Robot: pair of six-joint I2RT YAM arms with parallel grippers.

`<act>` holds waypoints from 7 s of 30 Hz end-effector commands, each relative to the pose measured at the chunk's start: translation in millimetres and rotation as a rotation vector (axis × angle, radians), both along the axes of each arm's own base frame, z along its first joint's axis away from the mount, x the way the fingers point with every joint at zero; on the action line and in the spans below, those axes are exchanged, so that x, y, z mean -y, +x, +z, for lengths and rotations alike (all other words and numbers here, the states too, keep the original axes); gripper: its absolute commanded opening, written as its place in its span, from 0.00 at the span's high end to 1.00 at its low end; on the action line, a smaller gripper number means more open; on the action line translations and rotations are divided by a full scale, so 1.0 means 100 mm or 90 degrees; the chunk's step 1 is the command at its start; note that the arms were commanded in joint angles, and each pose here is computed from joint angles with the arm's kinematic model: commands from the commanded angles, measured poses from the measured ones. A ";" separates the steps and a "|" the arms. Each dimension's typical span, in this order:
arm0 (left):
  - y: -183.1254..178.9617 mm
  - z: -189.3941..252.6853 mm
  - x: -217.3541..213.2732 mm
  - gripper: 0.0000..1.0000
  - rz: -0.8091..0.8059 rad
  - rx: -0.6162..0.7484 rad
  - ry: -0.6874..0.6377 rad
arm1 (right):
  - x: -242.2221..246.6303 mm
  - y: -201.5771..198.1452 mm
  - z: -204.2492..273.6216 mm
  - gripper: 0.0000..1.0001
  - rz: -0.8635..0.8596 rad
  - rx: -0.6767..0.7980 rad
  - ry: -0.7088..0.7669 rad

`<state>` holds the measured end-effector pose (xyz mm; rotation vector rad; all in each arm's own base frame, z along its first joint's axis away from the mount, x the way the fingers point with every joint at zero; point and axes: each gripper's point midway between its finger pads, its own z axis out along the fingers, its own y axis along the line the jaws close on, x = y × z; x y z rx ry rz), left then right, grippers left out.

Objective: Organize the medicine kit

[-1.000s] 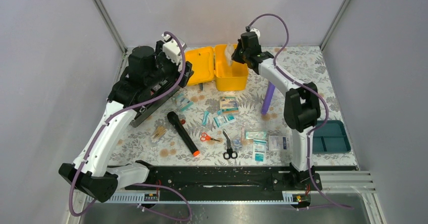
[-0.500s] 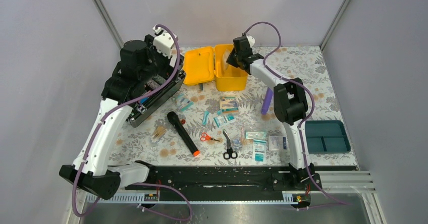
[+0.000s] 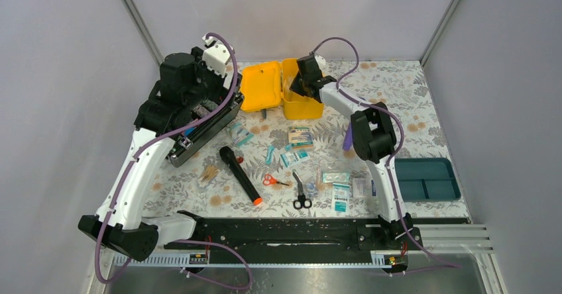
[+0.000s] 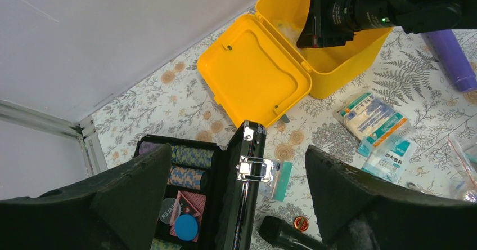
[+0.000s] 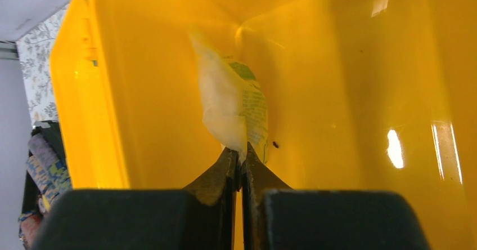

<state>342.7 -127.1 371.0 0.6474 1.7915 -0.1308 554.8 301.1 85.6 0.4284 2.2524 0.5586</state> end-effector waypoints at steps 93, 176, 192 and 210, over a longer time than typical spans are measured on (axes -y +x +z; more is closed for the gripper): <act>-0.52 -0.51 0.26 0.13 -0.119 -0.022 -0.076 | 0.77 -2.32 -0.55 1.00 1.320 0.156 -0.590; -0.39 -0.42 0.07 0.13 -0.044 -0.005 -0.067 | 0.23 0.41 1.75 1.00 0.511 0.553 -0.831; -0.40 -0.48 -0.02 0.12 -0.028 -0.016 -0.074 | 0.55 0.47 0.96 1.00 0.565 0.477 -0.944; -0.40 -0.52 0.01 0.12 -0.032 -0.020 -0.083 | 0.73 0.11 0.61 0.76 0.660 0.361 -0.897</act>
